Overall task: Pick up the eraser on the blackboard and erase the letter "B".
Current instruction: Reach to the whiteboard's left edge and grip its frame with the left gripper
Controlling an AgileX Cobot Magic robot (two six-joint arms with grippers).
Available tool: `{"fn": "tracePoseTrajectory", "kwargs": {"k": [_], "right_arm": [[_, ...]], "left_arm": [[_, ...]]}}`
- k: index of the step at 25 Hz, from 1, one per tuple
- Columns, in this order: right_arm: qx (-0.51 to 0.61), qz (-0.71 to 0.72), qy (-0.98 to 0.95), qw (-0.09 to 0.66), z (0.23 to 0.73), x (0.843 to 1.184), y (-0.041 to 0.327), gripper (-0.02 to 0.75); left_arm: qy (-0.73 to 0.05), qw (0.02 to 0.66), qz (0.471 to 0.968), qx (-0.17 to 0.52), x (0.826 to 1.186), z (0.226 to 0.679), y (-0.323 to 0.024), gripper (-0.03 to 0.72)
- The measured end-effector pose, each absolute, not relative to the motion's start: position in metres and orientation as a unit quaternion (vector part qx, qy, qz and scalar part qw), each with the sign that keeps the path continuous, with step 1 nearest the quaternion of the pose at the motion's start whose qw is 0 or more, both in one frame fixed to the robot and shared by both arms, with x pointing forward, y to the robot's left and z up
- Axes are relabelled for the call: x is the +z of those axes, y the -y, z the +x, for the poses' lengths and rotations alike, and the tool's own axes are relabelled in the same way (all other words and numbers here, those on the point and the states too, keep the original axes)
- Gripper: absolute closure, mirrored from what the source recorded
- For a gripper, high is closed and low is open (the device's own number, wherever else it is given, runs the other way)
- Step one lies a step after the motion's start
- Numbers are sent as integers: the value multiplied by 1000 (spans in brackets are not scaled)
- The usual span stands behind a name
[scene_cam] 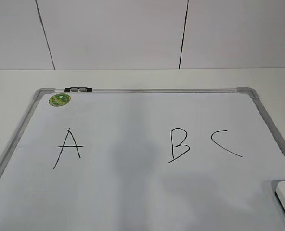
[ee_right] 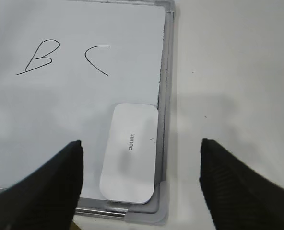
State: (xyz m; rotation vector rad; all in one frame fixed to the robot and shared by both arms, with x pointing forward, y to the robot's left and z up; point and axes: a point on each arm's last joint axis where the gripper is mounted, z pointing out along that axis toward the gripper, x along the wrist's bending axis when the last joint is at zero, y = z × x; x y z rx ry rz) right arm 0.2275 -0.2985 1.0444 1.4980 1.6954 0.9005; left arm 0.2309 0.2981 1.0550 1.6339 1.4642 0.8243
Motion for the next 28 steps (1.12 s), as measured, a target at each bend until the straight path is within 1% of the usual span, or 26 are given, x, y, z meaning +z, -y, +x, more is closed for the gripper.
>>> {"fn": "tracePoseTrajectory", "kwargs": {"k": [7,12,15,22,28], "right_arm": [[347,607,-651,297,229,1048,295,154],[311,633,-670,232,243,1056,291,154],[304,643,-674,201,254,1065,287,154],[276,659,-684,145,286,1081,282,154],[242,681,-683,108,311,1082,280,154]], "left_arm": [[-576,388,642,324,1055,231,-298,452],[-576,388,642,324,1055,231,-298,449],[-580,383,647,313,1056,234,-297,448],[-610,327,677,251,1076,271,-292,447],[-630,280,694,207,1097,315,-288,447]]}}
